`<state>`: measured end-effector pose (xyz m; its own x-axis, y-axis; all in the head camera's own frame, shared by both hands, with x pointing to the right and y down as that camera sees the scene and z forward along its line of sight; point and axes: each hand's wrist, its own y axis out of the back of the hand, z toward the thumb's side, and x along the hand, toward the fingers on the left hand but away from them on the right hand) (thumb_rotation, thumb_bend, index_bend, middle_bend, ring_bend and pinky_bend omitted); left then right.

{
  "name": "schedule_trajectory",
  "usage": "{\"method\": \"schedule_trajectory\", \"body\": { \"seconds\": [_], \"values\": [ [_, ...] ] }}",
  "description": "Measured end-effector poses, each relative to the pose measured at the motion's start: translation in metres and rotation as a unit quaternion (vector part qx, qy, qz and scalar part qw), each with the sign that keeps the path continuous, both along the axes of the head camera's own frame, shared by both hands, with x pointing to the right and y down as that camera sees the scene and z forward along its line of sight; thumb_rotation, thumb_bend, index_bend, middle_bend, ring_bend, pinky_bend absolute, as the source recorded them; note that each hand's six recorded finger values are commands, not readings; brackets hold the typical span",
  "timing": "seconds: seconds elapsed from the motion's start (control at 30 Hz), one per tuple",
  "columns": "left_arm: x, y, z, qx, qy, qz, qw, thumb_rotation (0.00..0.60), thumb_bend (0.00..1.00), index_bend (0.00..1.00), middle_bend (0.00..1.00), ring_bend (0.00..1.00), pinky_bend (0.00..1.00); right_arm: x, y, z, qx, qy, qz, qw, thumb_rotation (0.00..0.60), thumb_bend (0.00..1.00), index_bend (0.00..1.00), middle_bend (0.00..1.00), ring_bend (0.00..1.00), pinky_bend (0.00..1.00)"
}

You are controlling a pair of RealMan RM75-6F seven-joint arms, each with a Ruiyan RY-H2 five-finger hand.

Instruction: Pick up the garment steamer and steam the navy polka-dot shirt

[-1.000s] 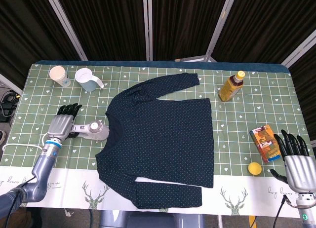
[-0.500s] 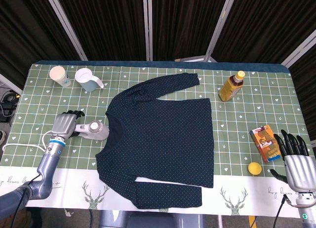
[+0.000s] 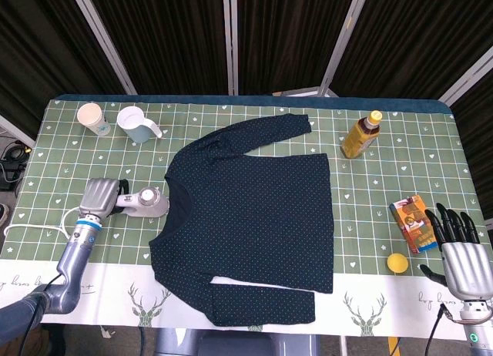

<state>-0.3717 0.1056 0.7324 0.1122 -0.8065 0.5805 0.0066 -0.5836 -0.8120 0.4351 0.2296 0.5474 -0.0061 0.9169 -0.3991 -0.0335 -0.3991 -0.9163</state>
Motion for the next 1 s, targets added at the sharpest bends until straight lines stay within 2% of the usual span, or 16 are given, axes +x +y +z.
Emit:
{"method": "schedule_trajectory", "body": {
  "seconds": [0.2,0.5,0.67,0.83,1.0],
  "values": [
    [0.001,0.003,-0.004,-0.001,0.019,0.009,0.9998,0.6,0.64,0.96,0.8,0.68,0.87,0.0,0.0,0.0,0.0,0.0,0.0,1.0,0.6,0.0,0.0,0.0,0.0,0.0],
    [0.015,0.003,-0.03,0.034,0.094,0.034,0.9944,0.6,0.64,0.96,0.8,0.68,0.87,0.0,0.001,-0.001,0.001,0.0,0.0,1.0,0.6,0.0,0.0,0.0,0.0,0.0],
    [0.032,0.005,-0.045,0.039,0.138,0.04,0.9888,0.6,0.64,0.96,0.8,0.69,0.88,0.0,0.0,-0.002,0.002,-0.002,0.002,1.0,0.6,0.0,0.0,0.0,0.0,0.0],
    [0.053,0.009,-0.057,0.028,0.187,0.038,0.9811,0.6,0.64,0.96,0.81,0.7,0.9,0.001,0.0,-0.003,0.003,-0.004,0.004,1.0,0.6,0.0,0.0,0.0,0.0,0.0],
    [0.08,0.015,-0.062,-0.001,0.228,0.043,0.9728,0.6,0.64,0.96,0.82,0.73,0.96,0.002,-0.001,-0.003,0.003,-0.005,0.005,1.0,0.6,0.0,0.0,0.0,0.0,0.0]
  ]
}}
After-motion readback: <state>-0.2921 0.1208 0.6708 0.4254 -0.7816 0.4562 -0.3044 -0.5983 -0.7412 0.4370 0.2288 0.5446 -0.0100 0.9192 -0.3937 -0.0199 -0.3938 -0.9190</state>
